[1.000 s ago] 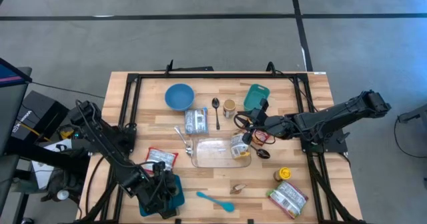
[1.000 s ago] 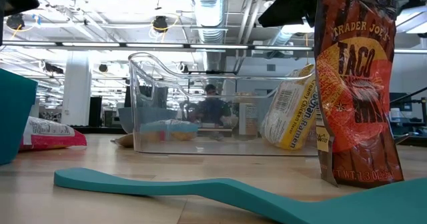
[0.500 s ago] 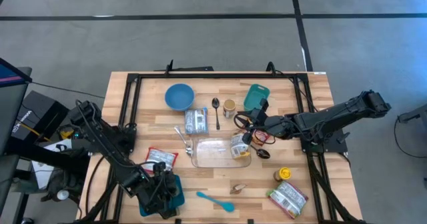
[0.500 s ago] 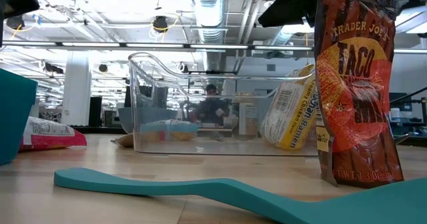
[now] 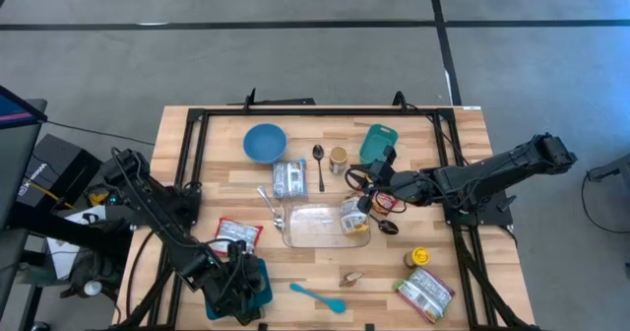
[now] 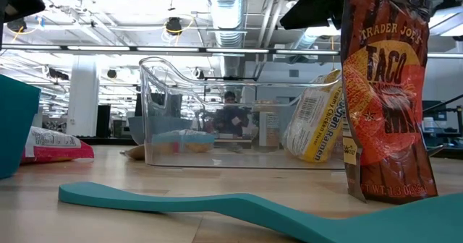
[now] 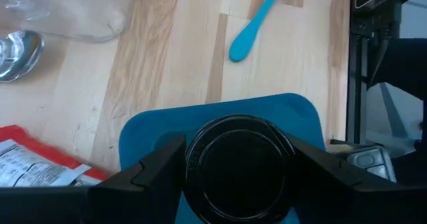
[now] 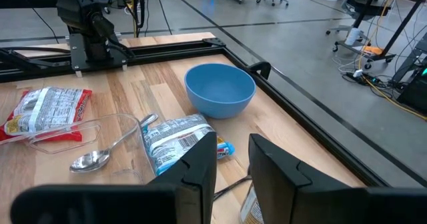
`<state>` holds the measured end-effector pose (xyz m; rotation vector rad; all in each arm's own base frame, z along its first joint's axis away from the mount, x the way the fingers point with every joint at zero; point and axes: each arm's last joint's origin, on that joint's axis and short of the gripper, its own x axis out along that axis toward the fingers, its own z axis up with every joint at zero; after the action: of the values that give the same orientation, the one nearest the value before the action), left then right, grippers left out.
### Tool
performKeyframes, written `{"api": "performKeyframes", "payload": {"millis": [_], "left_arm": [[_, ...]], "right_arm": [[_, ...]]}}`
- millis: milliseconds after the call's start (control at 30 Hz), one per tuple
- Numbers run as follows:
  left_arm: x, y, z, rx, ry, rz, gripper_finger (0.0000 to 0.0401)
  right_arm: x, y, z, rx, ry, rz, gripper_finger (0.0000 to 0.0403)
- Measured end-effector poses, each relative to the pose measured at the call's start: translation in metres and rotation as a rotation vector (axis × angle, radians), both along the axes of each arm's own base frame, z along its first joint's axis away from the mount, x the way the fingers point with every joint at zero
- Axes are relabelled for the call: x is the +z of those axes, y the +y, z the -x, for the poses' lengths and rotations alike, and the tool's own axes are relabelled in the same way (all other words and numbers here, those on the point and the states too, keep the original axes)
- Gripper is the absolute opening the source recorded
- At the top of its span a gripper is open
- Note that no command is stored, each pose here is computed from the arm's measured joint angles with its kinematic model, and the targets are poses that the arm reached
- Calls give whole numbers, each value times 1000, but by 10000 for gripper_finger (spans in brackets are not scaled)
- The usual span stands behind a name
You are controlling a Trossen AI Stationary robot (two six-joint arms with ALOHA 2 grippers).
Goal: Pick & Place Food Item
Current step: Put the black spice bottle into the dark blue bin
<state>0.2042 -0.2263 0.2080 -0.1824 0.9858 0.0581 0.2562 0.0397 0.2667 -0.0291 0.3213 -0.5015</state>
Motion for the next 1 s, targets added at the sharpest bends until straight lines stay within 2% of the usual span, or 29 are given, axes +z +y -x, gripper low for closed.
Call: {"api": "performKeyframes", "payload": {"millis": [533,1000], "left_arm": [[-3,-2,-1,-2,5,-1,218],[-3,-2,-1,-3,7,2,256]], "right_arm": [[0,0,0,0,-3,-1,82],[0,0,0,0,-3,-1,82]]}}
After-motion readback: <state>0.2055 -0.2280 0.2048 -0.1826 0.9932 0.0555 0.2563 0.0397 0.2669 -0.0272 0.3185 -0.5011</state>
